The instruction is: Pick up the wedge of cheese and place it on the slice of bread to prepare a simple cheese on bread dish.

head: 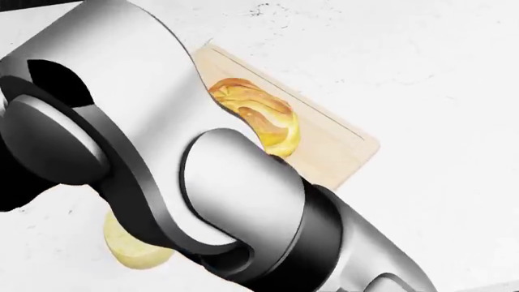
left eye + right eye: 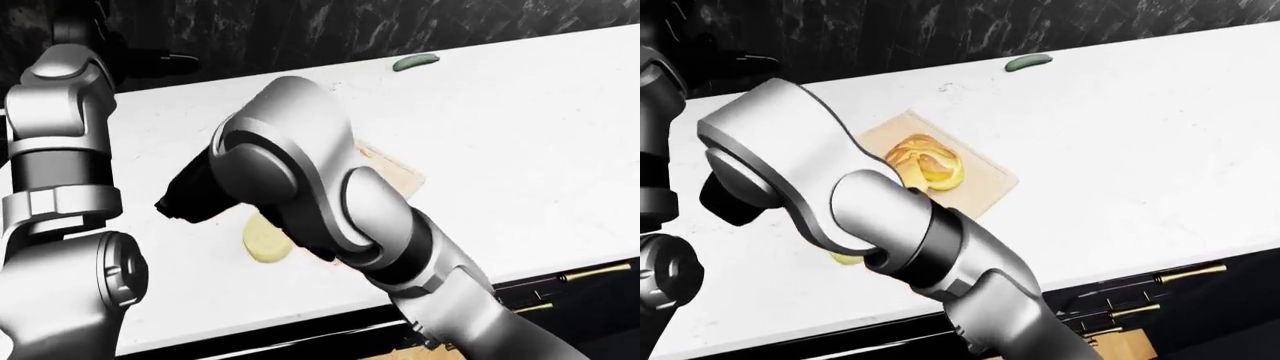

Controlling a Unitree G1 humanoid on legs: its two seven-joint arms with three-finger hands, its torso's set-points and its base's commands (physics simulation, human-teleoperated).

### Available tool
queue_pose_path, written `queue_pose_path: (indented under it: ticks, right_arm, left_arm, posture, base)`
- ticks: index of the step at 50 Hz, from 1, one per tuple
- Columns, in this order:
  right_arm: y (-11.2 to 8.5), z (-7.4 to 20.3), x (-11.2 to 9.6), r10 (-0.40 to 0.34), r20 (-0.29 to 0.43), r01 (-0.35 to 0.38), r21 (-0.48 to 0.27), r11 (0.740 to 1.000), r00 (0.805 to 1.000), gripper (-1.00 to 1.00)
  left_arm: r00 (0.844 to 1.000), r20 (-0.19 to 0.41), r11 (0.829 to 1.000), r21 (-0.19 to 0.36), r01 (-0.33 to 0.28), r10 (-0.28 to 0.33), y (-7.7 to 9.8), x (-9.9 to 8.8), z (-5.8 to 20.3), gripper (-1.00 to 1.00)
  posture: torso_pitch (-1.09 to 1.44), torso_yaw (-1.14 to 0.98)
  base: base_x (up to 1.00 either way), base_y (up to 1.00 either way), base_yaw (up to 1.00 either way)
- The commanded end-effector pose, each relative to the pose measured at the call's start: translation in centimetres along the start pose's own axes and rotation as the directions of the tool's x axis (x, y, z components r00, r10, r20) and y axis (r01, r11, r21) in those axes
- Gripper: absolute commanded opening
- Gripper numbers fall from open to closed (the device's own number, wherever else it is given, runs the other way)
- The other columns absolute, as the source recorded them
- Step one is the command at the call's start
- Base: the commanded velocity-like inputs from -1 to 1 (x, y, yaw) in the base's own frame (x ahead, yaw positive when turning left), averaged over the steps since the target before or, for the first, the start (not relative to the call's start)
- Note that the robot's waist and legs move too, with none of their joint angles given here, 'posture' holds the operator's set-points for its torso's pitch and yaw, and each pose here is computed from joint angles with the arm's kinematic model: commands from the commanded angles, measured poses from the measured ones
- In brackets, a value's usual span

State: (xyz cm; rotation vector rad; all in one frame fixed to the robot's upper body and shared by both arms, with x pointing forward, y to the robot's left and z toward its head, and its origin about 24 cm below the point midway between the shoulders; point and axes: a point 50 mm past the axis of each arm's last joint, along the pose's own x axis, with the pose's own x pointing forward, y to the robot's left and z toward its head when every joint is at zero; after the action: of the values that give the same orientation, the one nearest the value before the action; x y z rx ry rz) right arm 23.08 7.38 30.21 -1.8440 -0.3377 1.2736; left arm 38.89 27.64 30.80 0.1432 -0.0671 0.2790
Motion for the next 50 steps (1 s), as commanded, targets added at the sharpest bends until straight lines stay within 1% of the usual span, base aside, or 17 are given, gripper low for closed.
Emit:
queue_pose_path:
  ticks: [1,5,6,7,13,17,25,31,42,50]
  right_arm:
    - [-0.6,0.1,-1.0,-0.055,-0.017,0.055,0.037,0.998,0.998,1.00]
    - [-0.4,0.1,-0.8,-0.092,-0.030,0.095,0.118,0.988,0.995,1.00]
    - [-0.4,0.1,-0.7,-0.094,-0.033,0.097,0.125,0.987,0.995,1.00]
    - [-0.3,0.1,-0.6,-0.098,-0.032,0.101,0.148,0.984,0.995,1.00]
    - [-0.1,0.1,-0.1,-0.115,-0.055,0.123,0.197,0.973,0.992,1.00]
    - [0.0,0.0,0.0,-0.119,-0.064,0.129,0.207,0.970,0.991,1.00]
    - [1.1,-0.8,1.0,-0.087,-0.085,0.103,0.213,0.972,0.993,1.00]
    - [1.7,-1.4,1.3,-0.065,-0.101,0.083,0.194,0.977,0.993,1.00]
    - [2.5,-1.1,2.2,-0.042,-0.088,0.059,0.202,0.978,0.995,1.00]
    - [2.7,-0.5,2.5,-0.047,-0.073,0.062,0.212,0.975,0.996,1.00]
  left_arm:
    - [0.994,0.111,1.000,-0.008,-0.016,0.017,0.5,-0.5,2.8,1.00]
    - [0.994,0.112,1.000,-0.006,-0.015,0.016,0.5,-0.5,2.9,1.00]
    - [0.994,0.111,1.000,-0.006,-0.016,0.016,0.5,-0.5,2.8,1.00]
    - [0.994,0.110,1.000,-0.006,-0.016,0.016,0.5,-0.5,2.7,1.00]
    - [0.994,0.108,1.000,-0.008,-0.018,0.019,0.6,-0.4,2.6,1.00]
    - [0.994,0.108,1.000,-0.010,-0.018,0.019,0.7,-0.4,2.6,1.00]
    - [0.994,0.109,1.000,-0.009,-0.018,0.019,0.7,-0.4,2.6,1.00]
    - [0.994,0.108,1.000,-0.010,-0.019,0.020,0.7,-0.5,2.5,1.00]
    - [0.994,0.105,1.000,-0.013,-0.022,0.023,0.8,-0.4,2.2,1.00]
    - [0.994,0.107,1.000,-0.015,-0.021,0.022,0.8,-0.4,2.2,1.00]
  posture:
    - [0.00,0.00]
    - [0.00,0.00]
    - [0.00,0.00]
    - [0.00,0.00]
    - [0.00,0.00]
    - [0.00,0.00]
    - [0.00,0.00]
    - [0.00,0.00]
    - [0.00,0.00]
    - [0.00,0.00]
  base:
    - [0.00,0.00,0.00]
    - [0.00,0.00,0.00]
    - [0.00,0.00,0.00]
    - [0.00,0.00,0.00]
    - [0.00,0.00,0.00]
    - [0.00,0.00,0.00]
    - [0.00,0.00,0.00]
    - [0.00,0.00,0.00]
    - [0.00,0.00,0.00]
    - [0.00,0.00,0.00]
